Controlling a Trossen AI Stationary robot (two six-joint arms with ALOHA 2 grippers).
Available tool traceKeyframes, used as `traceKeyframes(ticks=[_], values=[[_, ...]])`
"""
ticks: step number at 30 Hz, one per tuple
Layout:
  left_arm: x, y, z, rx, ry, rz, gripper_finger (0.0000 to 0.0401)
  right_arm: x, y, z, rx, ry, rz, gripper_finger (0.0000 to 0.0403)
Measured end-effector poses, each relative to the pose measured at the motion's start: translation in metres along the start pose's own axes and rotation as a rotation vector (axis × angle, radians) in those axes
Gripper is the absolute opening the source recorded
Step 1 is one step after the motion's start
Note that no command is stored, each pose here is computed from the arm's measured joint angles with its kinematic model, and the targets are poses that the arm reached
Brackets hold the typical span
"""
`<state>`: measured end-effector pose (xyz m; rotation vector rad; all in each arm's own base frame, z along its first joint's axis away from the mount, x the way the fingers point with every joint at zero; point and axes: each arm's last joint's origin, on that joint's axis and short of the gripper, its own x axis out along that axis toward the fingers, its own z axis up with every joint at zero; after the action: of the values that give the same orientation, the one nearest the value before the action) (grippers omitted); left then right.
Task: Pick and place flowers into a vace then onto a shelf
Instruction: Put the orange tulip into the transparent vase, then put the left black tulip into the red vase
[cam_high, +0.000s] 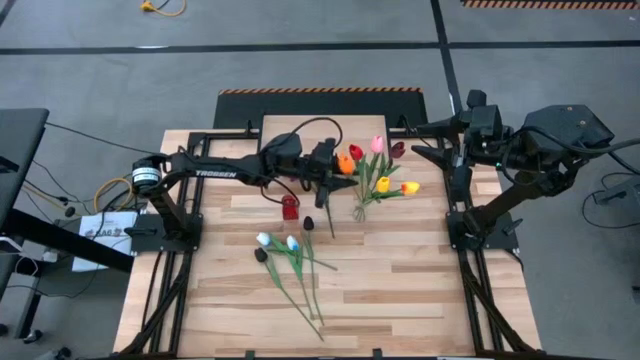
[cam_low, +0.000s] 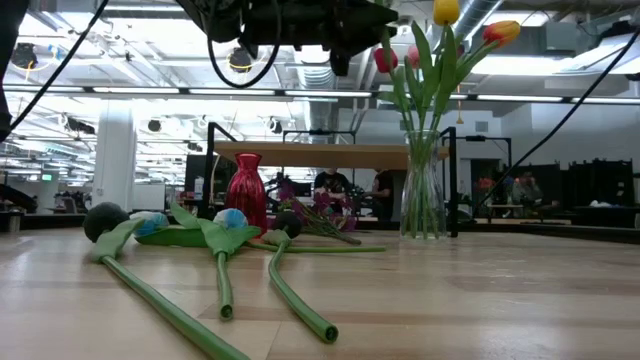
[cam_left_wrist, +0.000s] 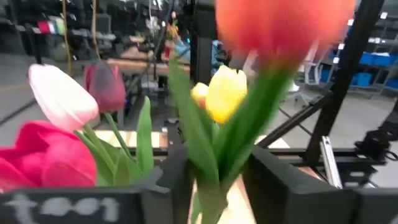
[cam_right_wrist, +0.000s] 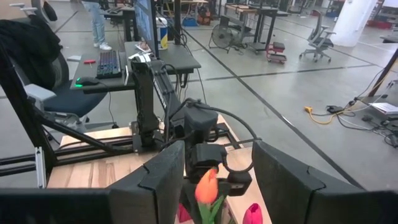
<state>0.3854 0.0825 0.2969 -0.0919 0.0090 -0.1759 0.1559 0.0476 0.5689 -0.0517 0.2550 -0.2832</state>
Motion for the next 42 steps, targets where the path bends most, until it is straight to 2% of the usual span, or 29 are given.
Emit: traceKeyframes(ticks=[5, 10, 19, 26, 32, 35, 38, 42], values=[[0.003, 0.0, 0.004, 0.005, 0.085, -0.027, 0.0166, 0.0, 0.0, 0.0, 0.0, 0.0, 0.0, 0.0179], [0.005, -0.001, 0.013, 0.018, 0.131, -0.043, 0.0193, 0.0, 0.0, 0.0, 0.0, 0.0, -0.001, 0.0179], [0.005, -0.002, 0.027, 0.08, 0.259, -0.048, 0.0204, 0.0, 0.0, 0.0, 0.002, -0.001, -0.002, 0.0179], [0.003, -0.005, 0.049, 0.17, 0.306, -0.07, 0.0204, 0.0, 0.0, 0.0, 0.002, -0.001, -0.002, 0.0179], [-0.003, -0.009, 0.077, 0.265, 0.369, -0.055, 0.0204, 0.0, 0.0, 0.0, 0.001, 0.0, -0.002, 0.0179], [-0.011, -0.014, 0.101, 0.306, 0.411, -0.057, 0.0204, 0.0, 0.0, 0.0, 0.001, 0.0, 0.001, 0.0179], [-0.028, -0.026, 0.13, 0.301, 0.456, -0.162, 0.0202, 0.001, 0.001, 0.0, -0.003, 0.006, 0.005, 0.0179], [-0.059, -0.048, 0.177, 0.281, 0.434, -0.286, 0.0199, 0.011, 0.012, -0.003, -0.05, 0.041, 0.033, 0.0179]])
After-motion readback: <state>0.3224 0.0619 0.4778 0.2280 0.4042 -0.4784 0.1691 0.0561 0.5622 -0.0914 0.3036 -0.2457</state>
